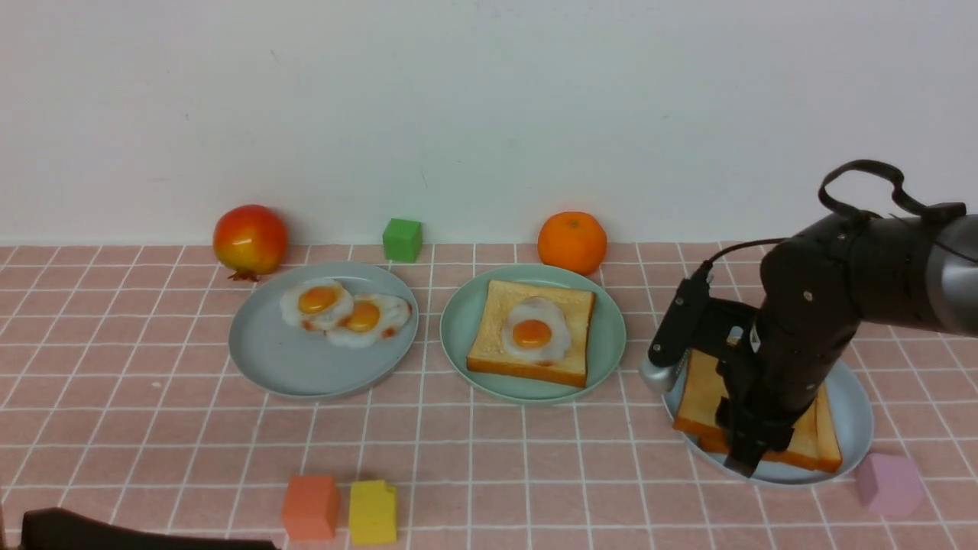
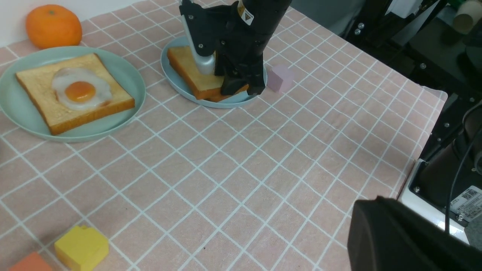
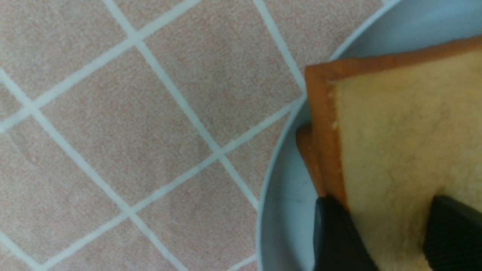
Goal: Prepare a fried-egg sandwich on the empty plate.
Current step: Grab a slice of bread with your right arm, then use your right arm to place a slice of bread on the fried egg in the middle
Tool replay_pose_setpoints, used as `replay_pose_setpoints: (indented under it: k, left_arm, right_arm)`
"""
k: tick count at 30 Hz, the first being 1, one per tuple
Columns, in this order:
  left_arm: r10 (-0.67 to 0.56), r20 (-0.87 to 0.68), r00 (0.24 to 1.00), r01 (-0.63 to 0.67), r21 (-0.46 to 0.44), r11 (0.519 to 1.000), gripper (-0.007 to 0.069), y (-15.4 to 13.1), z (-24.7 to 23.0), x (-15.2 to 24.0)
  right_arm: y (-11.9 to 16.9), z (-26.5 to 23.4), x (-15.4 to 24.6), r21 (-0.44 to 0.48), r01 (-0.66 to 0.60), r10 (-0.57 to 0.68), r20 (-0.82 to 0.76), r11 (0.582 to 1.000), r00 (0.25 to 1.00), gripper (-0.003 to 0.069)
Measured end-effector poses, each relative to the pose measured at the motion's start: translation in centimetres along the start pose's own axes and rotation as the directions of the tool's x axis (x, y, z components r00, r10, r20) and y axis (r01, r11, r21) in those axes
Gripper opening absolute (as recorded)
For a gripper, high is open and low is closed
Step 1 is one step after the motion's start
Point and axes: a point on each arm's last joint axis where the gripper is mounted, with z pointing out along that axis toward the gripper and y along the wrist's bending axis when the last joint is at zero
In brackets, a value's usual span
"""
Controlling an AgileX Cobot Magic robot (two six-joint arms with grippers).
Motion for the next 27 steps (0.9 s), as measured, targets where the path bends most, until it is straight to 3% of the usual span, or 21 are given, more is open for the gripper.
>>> replay_pose_setpoints:
  k: [5,7,8,14,17,21,27]
  left_arm:
    - [-0.001,-0.002,1.0,0.001,0.0,1.0,0.0012,0.0,0.0,0.0]
    - [-0.006,-0.004,1.0,0.006,0.001,1.0,0.0012,0.0,0.0,0.0]
    - [-0.007,-0.004,1.0,0.007,0.001,1.0,0.0012,0.0,0.0,0.0]
    - [-0.013,-0.013,1.0,0.013,-0.005,1.0,0.0012,0.0,0.0,0.1]
    - [-0.04,-0.015,0.999,0.039,-0.051,0.998,0.0012,0.5,0.0,0.2]
    - [-0.067,0.001,0.998,0.066,-0.148,0.987,0.0012,1.3,-0.1,0.1]
    - [-0.087,-0.007,0.996,0.081,-0.289,0.954,0.0012,2.6,-0.4,0.3]
  right_arm:
    - [0.4,-1.6,0.1,-0.013,0.003,-0.003,-0.027,1.0,1.0,0.0253]
    - [0.4,-4.0,-0.2,-0.001,-0.038,0.038,-0.019,0.999,0.999,0.0137]
    - [0.3,-5.3,-0.4,0.012,-0.063,0.063,-0.002,0.998,0.998,0.0119]
    - [-0.1,-11.4,-2.9,0.077,-0.161,0.15,0.137,0.984,0.979,0.012]
    - [0.5,-13.5,-5.9,0.103,-0.137,0.11,0.235,0.985,0.966,0.012]
    - [0.9,-13.2,-9.9,0.12,-0.089,0.047,0.316,0.989,0.948,0.012]
    - [1.1,-9.0,-14.3,0.106,-0.008,-0.022,0.281,0.994,0.959,0.012]
